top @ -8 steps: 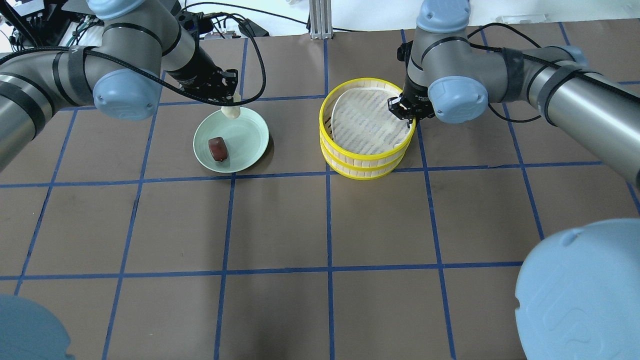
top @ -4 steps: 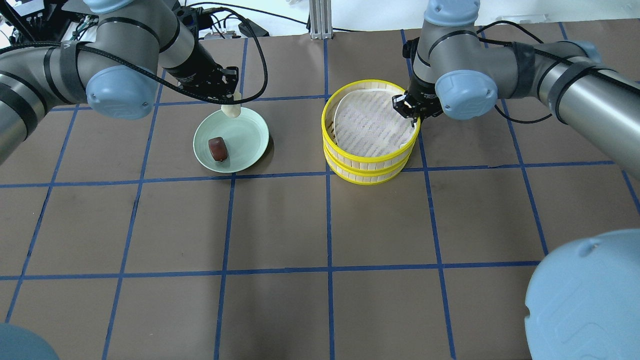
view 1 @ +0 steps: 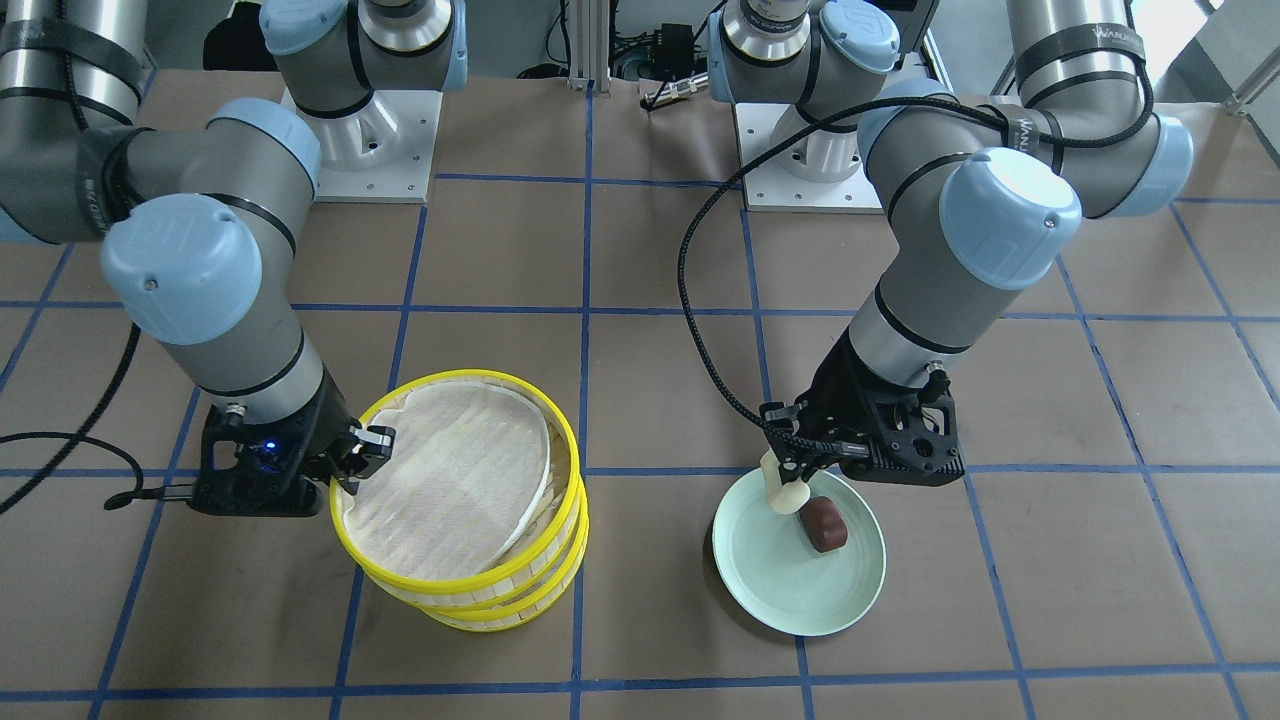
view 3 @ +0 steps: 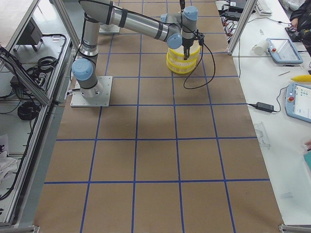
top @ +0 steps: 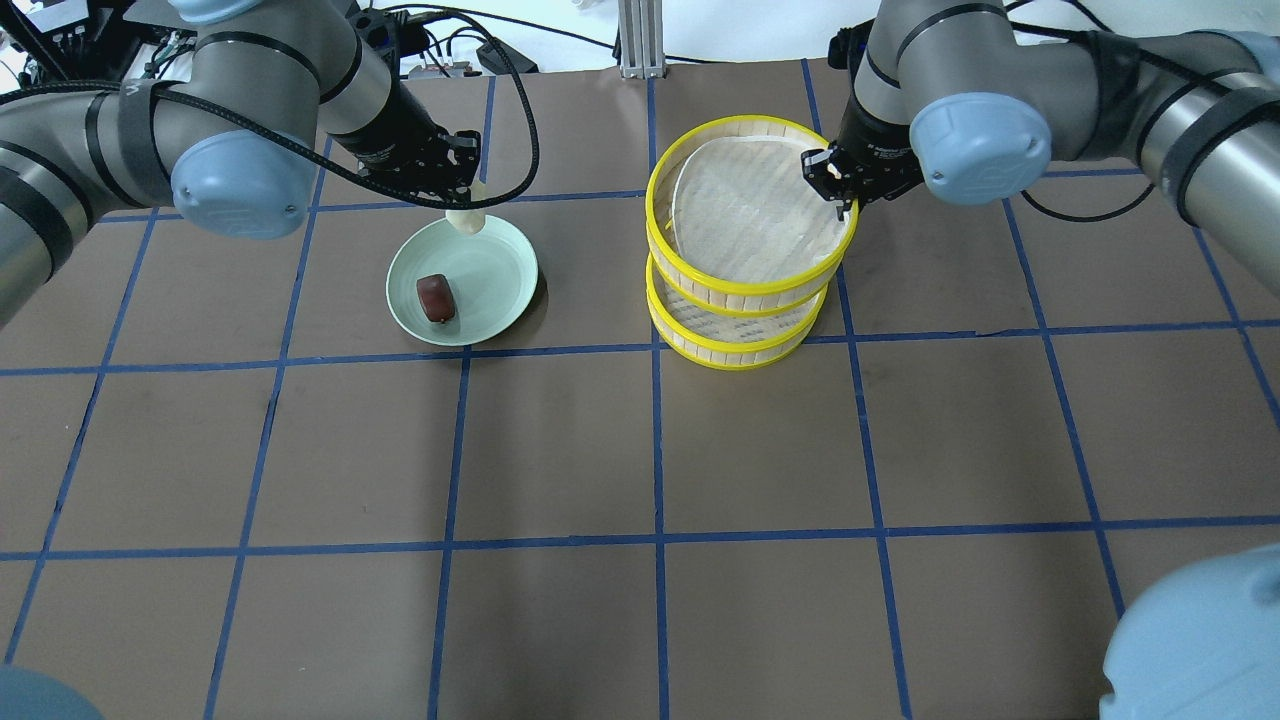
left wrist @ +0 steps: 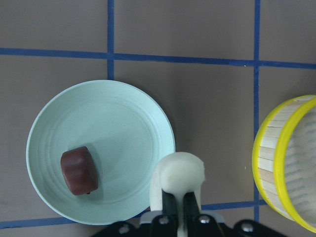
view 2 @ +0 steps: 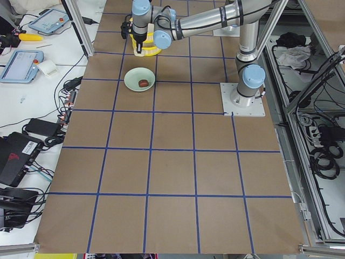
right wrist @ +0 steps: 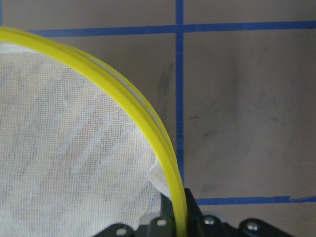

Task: Place buns in different layers of steamer
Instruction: 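Set the top tier aside with the right while the left carries the white bun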

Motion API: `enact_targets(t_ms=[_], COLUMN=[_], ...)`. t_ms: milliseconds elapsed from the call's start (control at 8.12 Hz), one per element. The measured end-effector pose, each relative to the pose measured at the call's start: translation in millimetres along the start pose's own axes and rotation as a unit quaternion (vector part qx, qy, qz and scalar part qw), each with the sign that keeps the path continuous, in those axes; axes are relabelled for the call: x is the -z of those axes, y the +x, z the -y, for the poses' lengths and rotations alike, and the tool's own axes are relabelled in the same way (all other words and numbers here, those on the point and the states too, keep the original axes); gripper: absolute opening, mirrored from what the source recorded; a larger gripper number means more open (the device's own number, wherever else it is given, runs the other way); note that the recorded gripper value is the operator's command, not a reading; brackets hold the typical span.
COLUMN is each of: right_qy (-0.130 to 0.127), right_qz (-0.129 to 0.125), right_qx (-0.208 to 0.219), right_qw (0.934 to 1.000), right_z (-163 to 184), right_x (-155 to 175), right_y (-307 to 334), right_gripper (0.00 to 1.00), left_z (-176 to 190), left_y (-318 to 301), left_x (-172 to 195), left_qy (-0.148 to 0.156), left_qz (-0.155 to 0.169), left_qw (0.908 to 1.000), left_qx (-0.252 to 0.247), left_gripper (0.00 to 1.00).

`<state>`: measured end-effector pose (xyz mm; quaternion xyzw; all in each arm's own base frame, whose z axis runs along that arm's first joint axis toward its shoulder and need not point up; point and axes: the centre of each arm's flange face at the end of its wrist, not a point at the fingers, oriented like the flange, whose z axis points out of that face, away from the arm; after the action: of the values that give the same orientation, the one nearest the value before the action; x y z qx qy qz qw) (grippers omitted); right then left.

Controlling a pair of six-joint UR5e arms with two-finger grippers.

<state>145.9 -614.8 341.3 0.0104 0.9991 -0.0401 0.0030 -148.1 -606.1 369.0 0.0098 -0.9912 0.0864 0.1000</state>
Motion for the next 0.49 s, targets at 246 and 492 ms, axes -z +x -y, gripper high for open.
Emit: enact_targets(t_ms=[246, 492], right_qy=[0.0, -0.016], right_qz=[-0.01, -0.012], right_qx=[0.002, -0.011], right_qw=[0.9999, 0.9997], right_z=[8.6, 14.2], right_x=[25.8, 39.6], right_y=[64.6, 152.3], right_gripper=[0.0, 0.0], left_z=[-7.4, -17.9], left_y=[37.6, 78.5], left_x=[-4.9, -9.8], left_qy=[0.005, 0.013], left_qz=[-0.022, -0.039], left_qw=[0.9997, 0.9991], left_qx=[0.0, -0.005], left_gripper=[0.0, 0.0])
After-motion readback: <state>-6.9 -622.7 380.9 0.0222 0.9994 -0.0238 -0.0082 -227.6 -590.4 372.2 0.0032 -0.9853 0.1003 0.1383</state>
